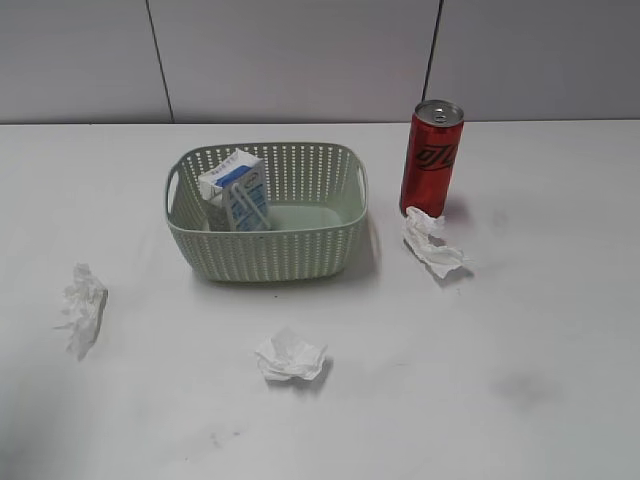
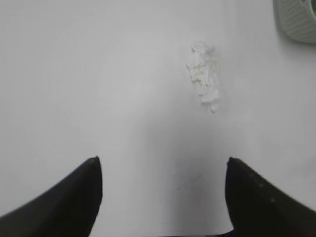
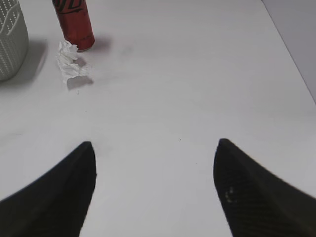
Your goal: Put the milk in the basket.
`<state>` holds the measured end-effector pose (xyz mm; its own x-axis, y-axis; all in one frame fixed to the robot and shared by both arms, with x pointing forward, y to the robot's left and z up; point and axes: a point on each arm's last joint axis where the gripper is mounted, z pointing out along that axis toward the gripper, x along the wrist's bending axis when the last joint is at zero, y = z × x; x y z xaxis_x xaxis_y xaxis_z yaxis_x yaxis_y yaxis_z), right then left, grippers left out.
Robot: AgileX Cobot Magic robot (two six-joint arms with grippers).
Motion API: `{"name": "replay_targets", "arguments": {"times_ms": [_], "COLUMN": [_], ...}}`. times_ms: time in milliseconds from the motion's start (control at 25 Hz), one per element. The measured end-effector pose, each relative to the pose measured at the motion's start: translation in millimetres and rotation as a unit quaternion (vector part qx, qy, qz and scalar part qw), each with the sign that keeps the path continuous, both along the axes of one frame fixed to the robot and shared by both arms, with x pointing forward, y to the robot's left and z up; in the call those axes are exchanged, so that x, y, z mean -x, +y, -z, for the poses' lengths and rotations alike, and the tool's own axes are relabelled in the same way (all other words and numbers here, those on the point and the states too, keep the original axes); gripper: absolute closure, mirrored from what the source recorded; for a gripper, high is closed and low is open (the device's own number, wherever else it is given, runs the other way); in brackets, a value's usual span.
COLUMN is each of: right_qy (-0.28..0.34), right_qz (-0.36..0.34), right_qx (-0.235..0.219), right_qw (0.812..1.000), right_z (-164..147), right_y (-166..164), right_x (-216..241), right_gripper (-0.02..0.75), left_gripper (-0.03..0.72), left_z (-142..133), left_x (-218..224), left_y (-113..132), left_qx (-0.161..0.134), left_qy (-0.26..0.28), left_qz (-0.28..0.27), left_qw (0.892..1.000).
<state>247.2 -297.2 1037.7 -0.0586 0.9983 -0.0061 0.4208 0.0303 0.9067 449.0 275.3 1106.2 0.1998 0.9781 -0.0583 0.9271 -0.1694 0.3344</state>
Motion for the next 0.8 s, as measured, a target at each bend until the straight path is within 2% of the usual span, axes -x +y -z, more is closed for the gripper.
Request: {"name": "replay_targets", "arguments": {"times_ms": [480,800], "right_qy": [0.0,0.0], "right_qz": [0.0,0.0], "right_qx": [-0.001,0.0], "right_qw": [1.0,1.0], "right_z": [0,0], "right_y": [0,0], "right_x": [0,0], "right_gripper": [0.15,0.15], "left_gripper": [0.101,0.101], "left_z": [1,10], "left_x": [113,182], "left_y": [12,19], "left_qx": [0.005,0.017], "left_qy": [-0.108,-0.228], "left_qz": [-0.03,-0.032], "left_qw": [0.994,0.973]}}
